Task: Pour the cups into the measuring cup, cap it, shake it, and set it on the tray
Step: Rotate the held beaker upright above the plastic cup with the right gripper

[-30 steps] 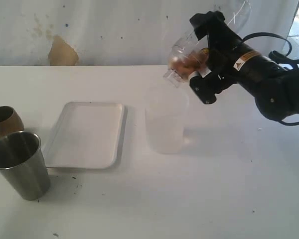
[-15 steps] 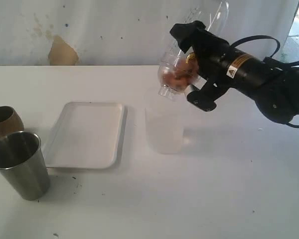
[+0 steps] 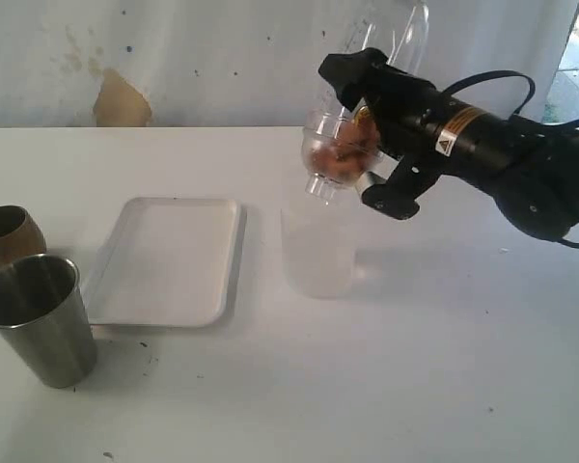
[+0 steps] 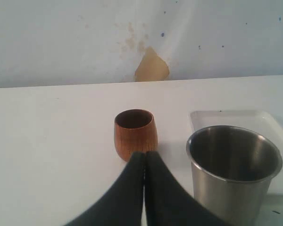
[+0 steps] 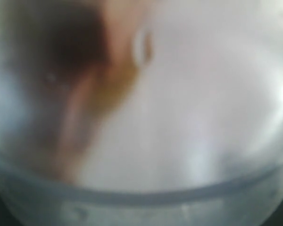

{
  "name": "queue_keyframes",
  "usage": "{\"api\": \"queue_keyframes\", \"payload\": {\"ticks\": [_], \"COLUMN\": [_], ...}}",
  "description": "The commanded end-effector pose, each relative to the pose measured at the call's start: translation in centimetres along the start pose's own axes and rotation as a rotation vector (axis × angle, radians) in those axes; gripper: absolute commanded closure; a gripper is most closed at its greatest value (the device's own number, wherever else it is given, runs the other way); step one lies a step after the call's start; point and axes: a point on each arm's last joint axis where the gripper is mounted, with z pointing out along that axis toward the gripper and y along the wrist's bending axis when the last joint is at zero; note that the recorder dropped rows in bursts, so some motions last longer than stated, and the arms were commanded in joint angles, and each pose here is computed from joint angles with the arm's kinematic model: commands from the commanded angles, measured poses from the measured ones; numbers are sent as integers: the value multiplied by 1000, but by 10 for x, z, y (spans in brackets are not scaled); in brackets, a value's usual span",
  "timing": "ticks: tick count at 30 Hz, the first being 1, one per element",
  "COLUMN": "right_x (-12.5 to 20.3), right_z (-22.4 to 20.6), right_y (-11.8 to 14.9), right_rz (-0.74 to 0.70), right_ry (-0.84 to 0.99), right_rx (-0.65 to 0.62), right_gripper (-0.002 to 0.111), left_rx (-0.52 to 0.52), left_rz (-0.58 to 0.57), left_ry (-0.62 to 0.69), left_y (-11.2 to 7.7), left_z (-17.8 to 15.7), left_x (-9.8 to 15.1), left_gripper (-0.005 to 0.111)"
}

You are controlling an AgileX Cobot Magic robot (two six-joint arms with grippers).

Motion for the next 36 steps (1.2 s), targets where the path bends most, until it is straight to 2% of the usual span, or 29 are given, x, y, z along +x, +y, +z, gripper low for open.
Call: {"api": "queue_keyframes", "payload": {"ticks": [1, 6, 11, 26, 36], "right_x": [18, 34, 47, 23, 37], "right_z": [-1, -1, 12, 25, 27], "right_y": [-5, -6, -14, 3, -2], "right_rz": [56, 145, 76, -65, -130], "right_ry": [130, 254, 249, 78, 98], "right_rx": [24, 25, 79, 67, 126], "right_gripper": [108, 108, 108, 108, 108], "left_rx": [2, 2, 2, 2, 2], "left_rz": [2, 2, 2, 2, 2], "left_ry": [4, 4, 4, 4, 4], "left_y": [0, 0, 0, 0, 0], "left_z": [0, 0, 0, 0, 0], "left_x": [2, 2, 2, 2, 2], "left_gripper": [106, 106, 106, 106, 106]}}
